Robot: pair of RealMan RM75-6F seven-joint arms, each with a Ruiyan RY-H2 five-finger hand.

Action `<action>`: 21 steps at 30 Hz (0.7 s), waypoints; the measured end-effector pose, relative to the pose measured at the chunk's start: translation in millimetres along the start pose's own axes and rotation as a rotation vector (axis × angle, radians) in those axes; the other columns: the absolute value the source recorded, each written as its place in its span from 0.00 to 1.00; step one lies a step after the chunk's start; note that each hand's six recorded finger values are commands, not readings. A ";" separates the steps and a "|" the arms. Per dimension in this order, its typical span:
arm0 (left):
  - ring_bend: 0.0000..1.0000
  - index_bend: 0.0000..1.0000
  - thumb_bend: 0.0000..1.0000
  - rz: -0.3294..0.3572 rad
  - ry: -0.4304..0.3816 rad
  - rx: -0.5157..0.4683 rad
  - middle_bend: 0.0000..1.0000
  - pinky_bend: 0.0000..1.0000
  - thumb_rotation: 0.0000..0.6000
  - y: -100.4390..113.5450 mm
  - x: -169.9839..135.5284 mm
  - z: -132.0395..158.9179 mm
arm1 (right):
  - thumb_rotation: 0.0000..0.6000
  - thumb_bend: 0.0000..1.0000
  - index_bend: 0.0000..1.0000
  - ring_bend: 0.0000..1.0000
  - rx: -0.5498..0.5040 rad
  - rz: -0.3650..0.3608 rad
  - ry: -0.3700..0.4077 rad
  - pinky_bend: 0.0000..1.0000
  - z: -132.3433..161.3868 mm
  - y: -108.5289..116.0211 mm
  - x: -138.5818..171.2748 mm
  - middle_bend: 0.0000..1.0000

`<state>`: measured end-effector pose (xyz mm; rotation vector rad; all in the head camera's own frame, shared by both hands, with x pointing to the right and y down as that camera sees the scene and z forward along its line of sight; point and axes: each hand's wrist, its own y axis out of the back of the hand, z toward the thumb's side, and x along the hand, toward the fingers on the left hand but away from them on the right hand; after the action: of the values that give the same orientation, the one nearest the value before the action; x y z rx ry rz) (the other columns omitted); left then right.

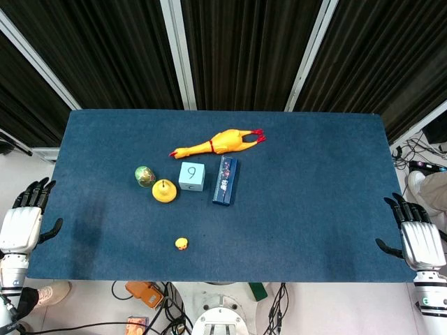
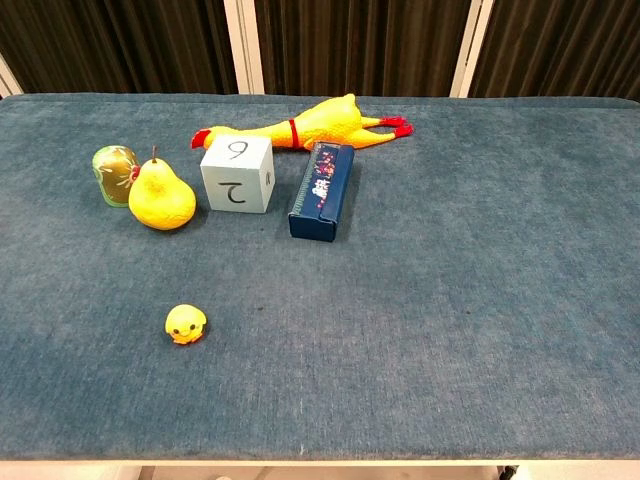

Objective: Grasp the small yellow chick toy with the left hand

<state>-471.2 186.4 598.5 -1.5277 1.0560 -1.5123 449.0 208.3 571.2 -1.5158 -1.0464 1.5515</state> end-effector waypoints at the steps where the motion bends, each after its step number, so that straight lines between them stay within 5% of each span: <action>1: 0.00 0.07 0.31 -0.003 0.003 0.000 0.02 0.15 1.00 -0.4 0.1 -0.5 | 1.00 0.26 0.19 0.22 0.000 0.000 0.000 0.18 0.0 0.1 -0.1 0.15; 21: 0.00 0.07 0.31 -0.073 -0.072 -0.095 0.02 0.15 1.00 -7.3 -6.0 20.2 | 1.00 0.26 0.19 0.22 -0.013 0.004 -0.008 0.18 -0.9 -0.4 0.6 0.15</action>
<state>-450.4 193.8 602.0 -1.6902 1.0545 -1.4629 449.9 209.0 571.4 -1.5224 -1.0602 1.5581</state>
